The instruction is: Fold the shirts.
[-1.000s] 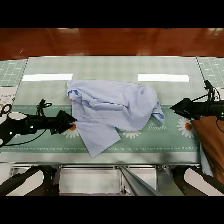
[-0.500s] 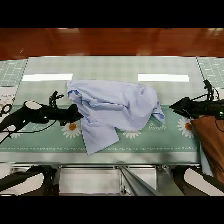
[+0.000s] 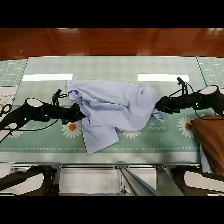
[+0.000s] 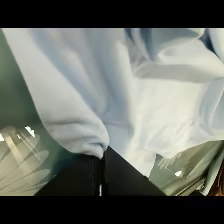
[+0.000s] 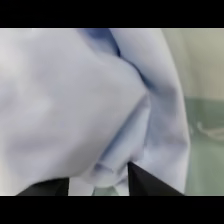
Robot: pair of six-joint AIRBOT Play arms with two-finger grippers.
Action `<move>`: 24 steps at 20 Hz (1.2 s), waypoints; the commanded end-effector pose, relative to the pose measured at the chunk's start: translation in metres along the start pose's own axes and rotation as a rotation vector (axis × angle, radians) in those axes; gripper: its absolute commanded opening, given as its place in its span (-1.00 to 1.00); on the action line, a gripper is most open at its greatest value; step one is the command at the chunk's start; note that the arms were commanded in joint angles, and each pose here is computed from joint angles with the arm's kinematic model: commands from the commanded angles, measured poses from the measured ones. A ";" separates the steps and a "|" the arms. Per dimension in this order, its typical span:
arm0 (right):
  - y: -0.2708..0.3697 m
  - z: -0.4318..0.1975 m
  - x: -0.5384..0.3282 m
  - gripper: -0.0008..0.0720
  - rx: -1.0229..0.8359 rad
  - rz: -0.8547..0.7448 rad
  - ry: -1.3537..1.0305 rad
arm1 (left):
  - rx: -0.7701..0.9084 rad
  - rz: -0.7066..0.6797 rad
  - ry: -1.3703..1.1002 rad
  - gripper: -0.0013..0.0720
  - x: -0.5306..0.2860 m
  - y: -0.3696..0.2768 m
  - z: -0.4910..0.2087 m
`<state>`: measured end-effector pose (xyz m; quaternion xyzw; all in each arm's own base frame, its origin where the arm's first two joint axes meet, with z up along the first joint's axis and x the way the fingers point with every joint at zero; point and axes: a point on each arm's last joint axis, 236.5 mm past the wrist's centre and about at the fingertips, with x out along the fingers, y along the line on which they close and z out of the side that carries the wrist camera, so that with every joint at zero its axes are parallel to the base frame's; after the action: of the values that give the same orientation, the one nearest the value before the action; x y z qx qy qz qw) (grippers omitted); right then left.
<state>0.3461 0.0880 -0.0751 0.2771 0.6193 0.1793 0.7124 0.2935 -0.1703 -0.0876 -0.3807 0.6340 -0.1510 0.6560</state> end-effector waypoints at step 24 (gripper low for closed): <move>0.260 0.044 -0.397 -0.91 -0.625 -0.185 -0.872 | 0.915 -0.304 -1.169 -0.91 -0.468 -0.351 -0.011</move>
<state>0.4017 0.0418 0.3315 0.0899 0.2803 0.1755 0.9394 0.3755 -0.0929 0.3793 -0.2351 0.1405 -0.2668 0.9240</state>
